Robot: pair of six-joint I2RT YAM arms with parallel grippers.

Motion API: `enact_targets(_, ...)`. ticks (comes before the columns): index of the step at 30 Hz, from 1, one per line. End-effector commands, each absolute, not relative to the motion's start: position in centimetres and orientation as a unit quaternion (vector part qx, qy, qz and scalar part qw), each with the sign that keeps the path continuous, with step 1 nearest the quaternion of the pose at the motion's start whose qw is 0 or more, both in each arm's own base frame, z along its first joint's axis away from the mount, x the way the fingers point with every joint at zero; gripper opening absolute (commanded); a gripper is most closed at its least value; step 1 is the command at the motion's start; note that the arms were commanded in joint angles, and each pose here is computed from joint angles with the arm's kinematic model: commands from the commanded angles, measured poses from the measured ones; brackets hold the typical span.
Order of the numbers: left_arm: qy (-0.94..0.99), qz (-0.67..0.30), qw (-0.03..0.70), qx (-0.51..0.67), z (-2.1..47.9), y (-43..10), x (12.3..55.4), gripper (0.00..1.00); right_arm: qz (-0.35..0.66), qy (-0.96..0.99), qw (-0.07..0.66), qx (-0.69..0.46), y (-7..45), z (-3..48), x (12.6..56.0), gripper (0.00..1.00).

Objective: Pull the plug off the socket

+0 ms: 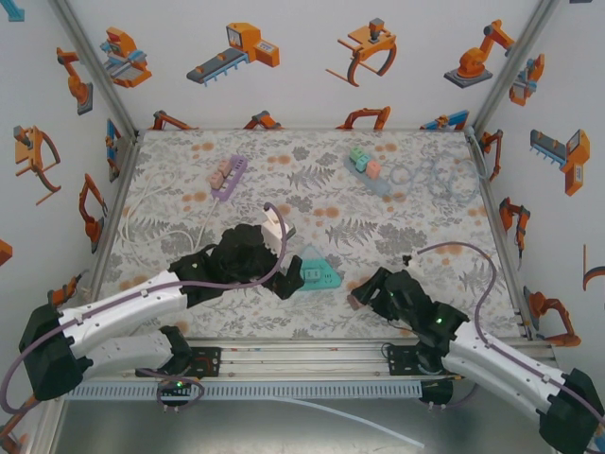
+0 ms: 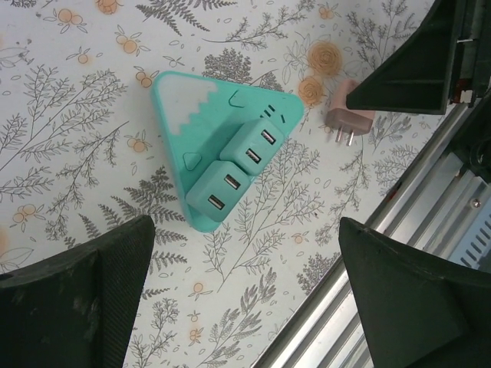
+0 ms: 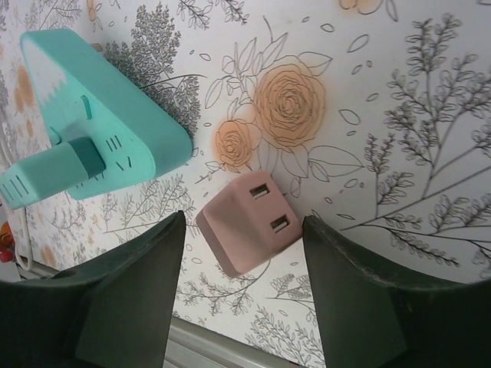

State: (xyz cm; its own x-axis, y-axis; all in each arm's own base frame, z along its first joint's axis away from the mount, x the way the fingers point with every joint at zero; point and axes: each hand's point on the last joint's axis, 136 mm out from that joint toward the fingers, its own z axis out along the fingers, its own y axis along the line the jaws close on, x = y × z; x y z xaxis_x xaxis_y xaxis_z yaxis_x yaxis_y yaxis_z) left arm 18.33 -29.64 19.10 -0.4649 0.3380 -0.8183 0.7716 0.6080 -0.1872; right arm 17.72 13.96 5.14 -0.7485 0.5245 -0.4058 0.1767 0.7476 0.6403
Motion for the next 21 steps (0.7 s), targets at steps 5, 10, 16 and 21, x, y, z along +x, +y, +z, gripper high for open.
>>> enact_targets(5, 0.802, -0.282, 0.421, 0.317, 20.7, -28.9, 18.8, 0.97, 0.254, 0.886, 0.34, 0.185, 11.7, 7.8, 17.9, 0.59)
enact_targets(10, 0.804, -0.272, 0.44, 0.292, 21.3, -27.8, 19.3, 0.97, 0.236, 0.874, 0.416, 0.091, 12.1, 12.7, 19.3, 0.59)
enact_targets(16, 0.817, -0.247, 0.459, 0.245, 21.7, -26.0, 20.3, 0.97, 0.208, 0.847, 0.486, -0.06, 14.4, 18.0, 20.8, 0.58)
enact_targets(21, 0.823, -0.244, 0.47, 0.206, 21.8, -24.9, 21.1, 0.97, 0.194, 0.805, 0.509, -0.237, 18.3, 20.6, 20.9, 0.56)
